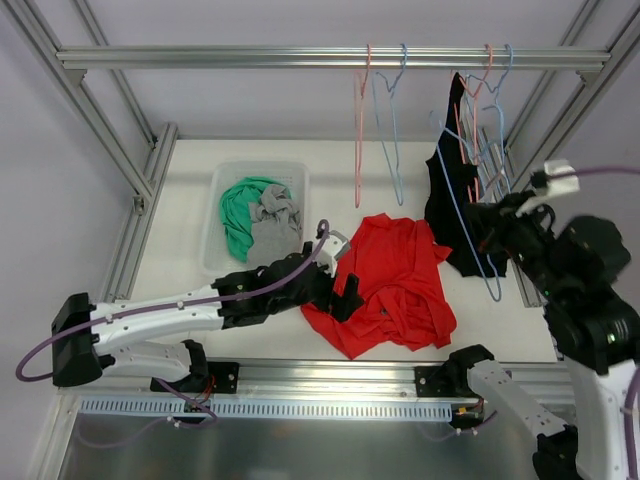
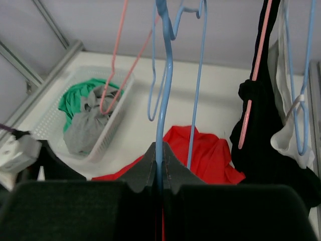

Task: Remove the tank top from the hanger

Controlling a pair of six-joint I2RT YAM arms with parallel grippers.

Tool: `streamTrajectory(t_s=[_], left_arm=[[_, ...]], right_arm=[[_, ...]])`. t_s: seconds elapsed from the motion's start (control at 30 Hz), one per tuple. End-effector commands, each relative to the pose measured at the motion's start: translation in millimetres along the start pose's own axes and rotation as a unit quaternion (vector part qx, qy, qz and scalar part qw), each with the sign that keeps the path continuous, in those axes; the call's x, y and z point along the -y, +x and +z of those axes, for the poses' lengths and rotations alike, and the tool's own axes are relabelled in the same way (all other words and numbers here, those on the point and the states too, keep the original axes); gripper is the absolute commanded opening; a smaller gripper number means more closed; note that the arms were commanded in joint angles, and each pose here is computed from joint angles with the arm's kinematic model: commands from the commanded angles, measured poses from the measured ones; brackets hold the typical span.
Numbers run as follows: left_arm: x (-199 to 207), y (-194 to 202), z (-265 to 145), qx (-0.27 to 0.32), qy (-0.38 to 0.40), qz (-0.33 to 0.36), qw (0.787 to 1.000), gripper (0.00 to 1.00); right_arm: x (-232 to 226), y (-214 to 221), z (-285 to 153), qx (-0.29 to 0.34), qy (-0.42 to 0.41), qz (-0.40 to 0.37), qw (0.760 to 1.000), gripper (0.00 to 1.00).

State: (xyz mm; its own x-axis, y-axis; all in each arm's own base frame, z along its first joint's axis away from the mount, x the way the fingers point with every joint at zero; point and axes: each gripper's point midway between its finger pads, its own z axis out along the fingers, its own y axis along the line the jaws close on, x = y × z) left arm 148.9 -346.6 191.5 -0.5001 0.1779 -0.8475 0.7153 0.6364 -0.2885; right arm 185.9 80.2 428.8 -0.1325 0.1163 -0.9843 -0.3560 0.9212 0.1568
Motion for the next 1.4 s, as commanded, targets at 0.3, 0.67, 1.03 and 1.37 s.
streamTrajectory(t_s=[0.3, 0.67, 1.03, 1.37], left_arm=[[-6.7, 3.8, -50.2, 0.015, 0.027, 0.003, 1.0, 0.99], [-8.3, 15.6, -48.7, 0.001, 0.029, 0.0, 1.0, 0.99], [-5.4, 17.5, -36.3, -0.017, 0.024, -0.001, 1.0, 0.99], [-6.8, 1.0, 21.7, -0.039, -0.044, 0.008, 0.998, 0.99]], right_arm=[[2.6, -53.5, 108.5, -0.015, 0.016, -0.012, 1.0, 0.0], [18.4, -52.2, 201.8, -0.051, 0.036, -0.005, 0.998, 0.0], [11.1, 9.8, 221.2, -0.107, 0.004, 0.044, 0.993, 0.0], [24.8, -5.3, 169.9, -0.074, 0.039, 0.038, 0.996, 1.0]])
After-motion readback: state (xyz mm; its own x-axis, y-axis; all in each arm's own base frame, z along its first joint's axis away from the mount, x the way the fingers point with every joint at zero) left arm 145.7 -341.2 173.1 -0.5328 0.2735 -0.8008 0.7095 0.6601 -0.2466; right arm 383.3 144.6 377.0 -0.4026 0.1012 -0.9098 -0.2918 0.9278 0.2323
